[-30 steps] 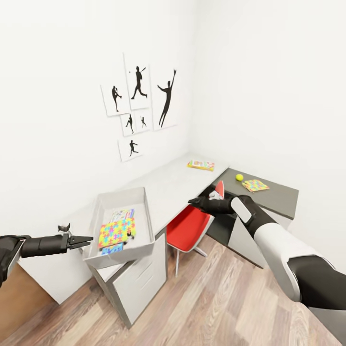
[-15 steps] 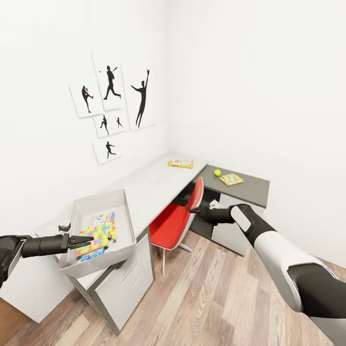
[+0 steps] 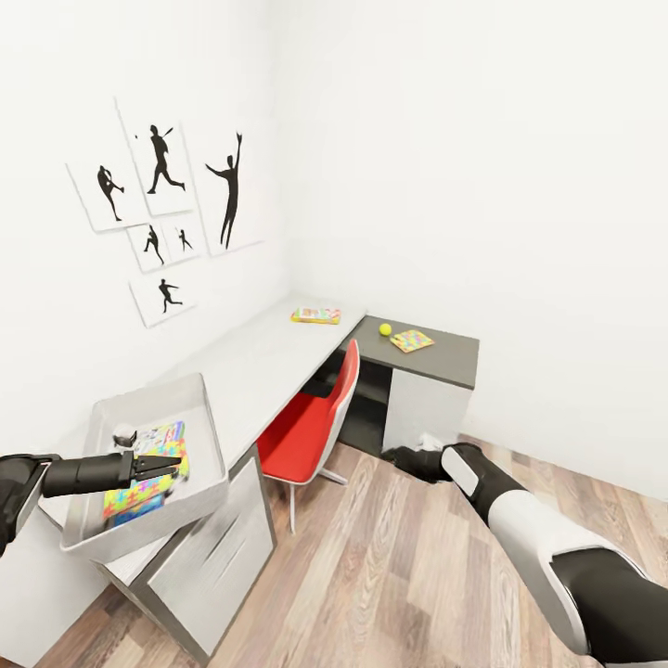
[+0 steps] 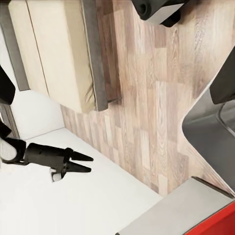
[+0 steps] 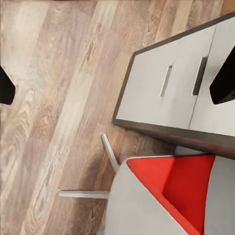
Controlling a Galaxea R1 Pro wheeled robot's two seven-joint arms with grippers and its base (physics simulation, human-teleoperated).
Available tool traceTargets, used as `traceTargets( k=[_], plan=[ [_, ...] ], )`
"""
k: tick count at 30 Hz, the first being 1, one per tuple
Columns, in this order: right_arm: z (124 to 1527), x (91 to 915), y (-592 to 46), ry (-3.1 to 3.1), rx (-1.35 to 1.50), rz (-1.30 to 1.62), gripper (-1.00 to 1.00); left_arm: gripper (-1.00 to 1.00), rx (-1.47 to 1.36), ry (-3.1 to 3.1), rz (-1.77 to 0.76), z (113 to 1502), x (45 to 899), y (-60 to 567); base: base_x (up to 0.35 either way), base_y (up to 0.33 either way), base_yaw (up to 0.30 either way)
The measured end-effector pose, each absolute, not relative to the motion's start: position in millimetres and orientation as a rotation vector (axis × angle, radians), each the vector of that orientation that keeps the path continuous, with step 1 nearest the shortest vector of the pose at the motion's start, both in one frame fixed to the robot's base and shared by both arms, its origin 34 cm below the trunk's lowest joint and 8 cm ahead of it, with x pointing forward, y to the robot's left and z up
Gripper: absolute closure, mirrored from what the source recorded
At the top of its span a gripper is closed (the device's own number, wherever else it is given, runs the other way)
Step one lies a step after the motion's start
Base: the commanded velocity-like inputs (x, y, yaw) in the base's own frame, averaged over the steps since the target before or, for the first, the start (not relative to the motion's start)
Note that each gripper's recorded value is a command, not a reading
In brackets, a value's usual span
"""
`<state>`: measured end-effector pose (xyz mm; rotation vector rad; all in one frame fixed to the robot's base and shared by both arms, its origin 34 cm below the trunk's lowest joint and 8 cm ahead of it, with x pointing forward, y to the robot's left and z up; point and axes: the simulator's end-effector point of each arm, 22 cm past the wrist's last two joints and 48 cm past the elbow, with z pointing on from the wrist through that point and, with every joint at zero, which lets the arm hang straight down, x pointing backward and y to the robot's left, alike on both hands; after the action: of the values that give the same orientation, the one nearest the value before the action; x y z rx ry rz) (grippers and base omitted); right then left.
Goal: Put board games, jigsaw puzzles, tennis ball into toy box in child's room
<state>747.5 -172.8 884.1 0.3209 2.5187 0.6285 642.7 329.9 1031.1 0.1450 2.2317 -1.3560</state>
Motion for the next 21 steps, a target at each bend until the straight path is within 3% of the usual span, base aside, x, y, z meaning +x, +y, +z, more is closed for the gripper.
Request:
traceTargets(
  k=[5,14,21],
  plan=[
    [835,720,-206,2.549,0.411,0.43,-1.0,-1.0,0.147,2.229,-1.361,1031,643,328,0.0,0.0,-0.034],
    [786,672,-197,2.583,0.453,0.353,-1.0,-1.0,0.149,2.229,-1.365,1031,643,325,0.0,-0.001,-0.005],
    [768,649,-194,2.602,0.463,0.345,-1.0,-1.0,0.151,2.228,-1.364,1031,643,325,0.0,-0.178,0.0]
  ],
)
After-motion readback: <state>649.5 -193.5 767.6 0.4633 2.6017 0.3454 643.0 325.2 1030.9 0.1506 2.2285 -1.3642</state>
